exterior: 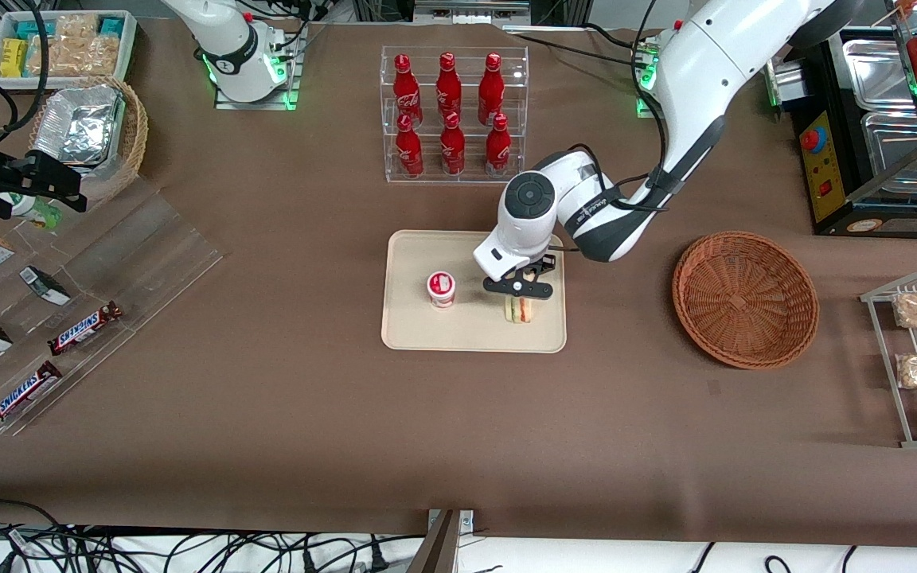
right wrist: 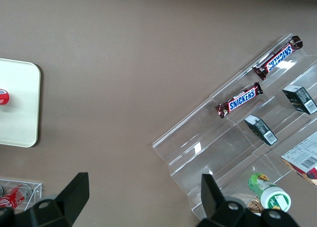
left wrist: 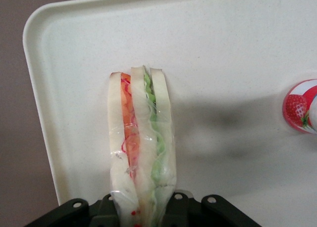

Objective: Place sandwich from basket to tray
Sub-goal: 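Lower the sandwich onto the tray beside the yogurt cup and release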

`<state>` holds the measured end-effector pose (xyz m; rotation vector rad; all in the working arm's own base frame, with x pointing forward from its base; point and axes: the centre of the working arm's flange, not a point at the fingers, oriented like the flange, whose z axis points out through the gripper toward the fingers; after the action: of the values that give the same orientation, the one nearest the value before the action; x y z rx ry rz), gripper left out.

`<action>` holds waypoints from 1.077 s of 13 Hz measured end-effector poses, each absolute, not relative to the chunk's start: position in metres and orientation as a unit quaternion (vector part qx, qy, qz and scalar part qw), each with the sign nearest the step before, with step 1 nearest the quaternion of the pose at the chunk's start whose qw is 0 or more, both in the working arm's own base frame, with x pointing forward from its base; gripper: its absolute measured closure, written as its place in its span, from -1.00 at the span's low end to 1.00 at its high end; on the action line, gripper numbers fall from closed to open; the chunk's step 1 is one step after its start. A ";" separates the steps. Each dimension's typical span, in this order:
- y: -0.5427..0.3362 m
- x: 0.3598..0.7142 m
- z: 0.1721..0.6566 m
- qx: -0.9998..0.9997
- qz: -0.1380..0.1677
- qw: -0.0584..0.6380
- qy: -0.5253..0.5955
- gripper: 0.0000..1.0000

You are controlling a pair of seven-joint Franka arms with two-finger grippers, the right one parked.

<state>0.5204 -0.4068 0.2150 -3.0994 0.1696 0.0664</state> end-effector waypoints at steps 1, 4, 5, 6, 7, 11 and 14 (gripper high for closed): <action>-0.407 0.520 0.215 -0.998 0.021 0.019 0.056 0.38; -0.406 0.520 0.213 -0.998 0.022 0.021 0.056 -0.19; -0.405 0.521 0.213 -0.998 0.022 0.022 0.054 -0.37; -0.403 0.523 0.215 -0.998 0.022 0.024 0.051 -0.58; -0.399 0.529 0.221 -0.998 0.020 0.027 0.045 -0.80; -0.359 0.573 0.310 -0.999 -0.002 0.044 -0.026 -1.00; -0.310 0.594 0.389 -0.994 -0.009 0.061 -0.088 -1.00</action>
<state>0.5939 -0.3103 0.3888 -3.0082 -0.2650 -0.0287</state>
